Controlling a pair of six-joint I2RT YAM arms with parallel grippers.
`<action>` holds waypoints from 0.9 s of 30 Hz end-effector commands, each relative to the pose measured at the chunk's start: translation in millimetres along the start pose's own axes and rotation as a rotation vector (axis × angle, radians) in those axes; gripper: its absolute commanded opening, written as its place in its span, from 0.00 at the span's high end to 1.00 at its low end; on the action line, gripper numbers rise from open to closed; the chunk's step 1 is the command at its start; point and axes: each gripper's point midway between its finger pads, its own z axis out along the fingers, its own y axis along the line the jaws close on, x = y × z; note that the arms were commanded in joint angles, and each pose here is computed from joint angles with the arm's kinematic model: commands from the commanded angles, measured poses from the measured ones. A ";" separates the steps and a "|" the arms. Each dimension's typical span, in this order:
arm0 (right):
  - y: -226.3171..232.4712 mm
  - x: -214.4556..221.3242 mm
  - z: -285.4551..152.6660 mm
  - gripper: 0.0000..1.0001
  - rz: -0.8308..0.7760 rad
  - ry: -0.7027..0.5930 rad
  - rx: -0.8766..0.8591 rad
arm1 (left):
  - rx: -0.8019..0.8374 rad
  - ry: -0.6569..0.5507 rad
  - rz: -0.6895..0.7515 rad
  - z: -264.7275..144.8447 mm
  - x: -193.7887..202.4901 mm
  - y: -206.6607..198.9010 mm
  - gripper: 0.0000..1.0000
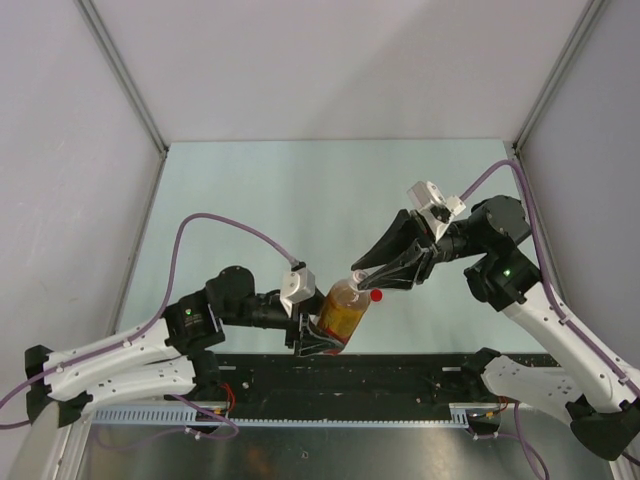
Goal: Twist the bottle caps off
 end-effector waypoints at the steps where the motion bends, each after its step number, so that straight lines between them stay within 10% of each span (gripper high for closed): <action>1: -24.3 5.4 -0.8 1.00 -0.001 -0.009 0.087 | 0.287 -0.187 0.219 -10.9 -53.2 -57.2 0.55; 8: -31.9 -0.2 -2.3 0.96 0.012 -0.035 0.151 | 0.158 -0.172 0.180 -5.0 -48.4 -31.8 0.55; 27: -94.5 -16.7 -31.2 0.08 0.094 -0.155 0.527 | -0.708 0.135 0.044 -28.2 14.3 123.5 0.60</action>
